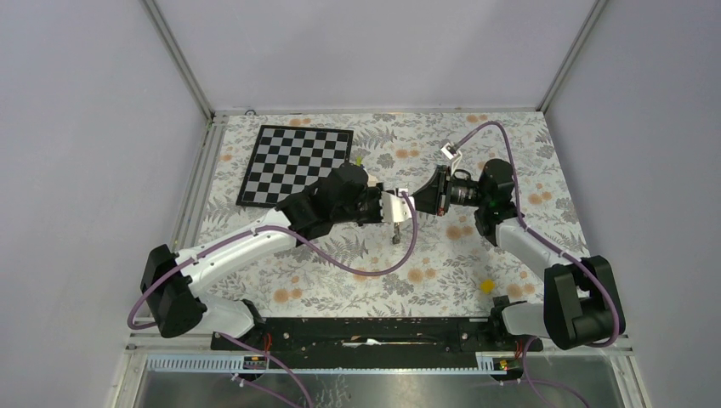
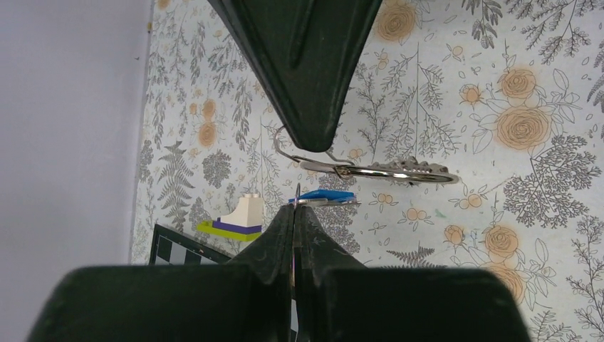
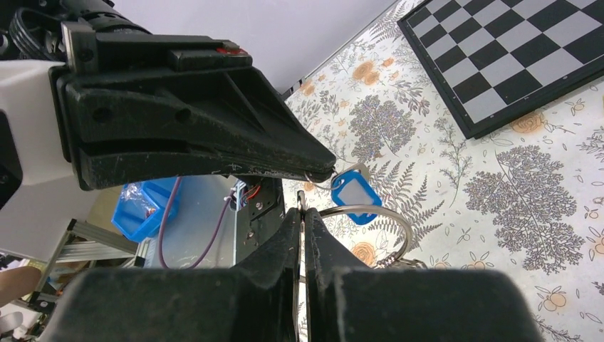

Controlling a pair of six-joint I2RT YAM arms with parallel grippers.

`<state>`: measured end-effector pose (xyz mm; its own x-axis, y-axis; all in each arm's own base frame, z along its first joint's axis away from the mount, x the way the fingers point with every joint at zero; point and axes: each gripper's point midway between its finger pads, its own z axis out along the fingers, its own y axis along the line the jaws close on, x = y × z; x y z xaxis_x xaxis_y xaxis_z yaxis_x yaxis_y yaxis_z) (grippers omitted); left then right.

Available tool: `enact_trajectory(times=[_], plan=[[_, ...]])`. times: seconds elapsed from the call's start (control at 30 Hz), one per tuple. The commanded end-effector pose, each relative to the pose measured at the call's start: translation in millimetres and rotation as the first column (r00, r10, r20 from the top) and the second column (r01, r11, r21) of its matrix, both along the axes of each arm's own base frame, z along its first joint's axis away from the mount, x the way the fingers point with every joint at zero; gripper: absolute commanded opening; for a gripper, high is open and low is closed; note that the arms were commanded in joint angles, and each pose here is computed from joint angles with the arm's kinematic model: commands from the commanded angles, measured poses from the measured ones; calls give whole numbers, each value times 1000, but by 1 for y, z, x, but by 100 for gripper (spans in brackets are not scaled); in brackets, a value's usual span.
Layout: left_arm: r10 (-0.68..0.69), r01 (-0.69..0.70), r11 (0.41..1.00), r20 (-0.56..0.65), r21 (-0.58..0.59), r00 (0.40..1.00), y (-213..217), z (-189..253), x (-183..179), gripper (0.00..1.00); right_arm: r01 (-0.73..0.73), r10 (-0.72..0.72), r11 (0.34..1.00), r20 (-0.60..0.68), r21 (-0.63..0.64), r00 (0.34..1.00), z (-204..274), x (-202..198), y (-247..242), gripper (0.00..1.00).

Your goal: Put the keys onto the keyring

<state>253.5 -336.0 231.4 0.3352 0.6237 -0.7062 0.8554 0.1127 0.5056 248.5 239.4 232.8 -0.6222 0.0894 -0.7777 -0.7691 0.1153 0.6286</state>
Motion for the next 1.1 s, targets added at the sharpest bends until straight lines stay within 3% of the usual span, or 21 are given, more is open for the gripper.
enact_trajectory(times=[0.0, 1.07], plan=[[24, -18, 998, 103, -65, 994, -1, 32, 6, 0, -27, 27, 999, 33, 17, 999, 8, -1, 3, 0], [-1, -3, 1000, 154, 25, 988, -13, 9, -2, 0, -32, 32, 999, -14, 24, 999, 2, 5, 6, 0]])
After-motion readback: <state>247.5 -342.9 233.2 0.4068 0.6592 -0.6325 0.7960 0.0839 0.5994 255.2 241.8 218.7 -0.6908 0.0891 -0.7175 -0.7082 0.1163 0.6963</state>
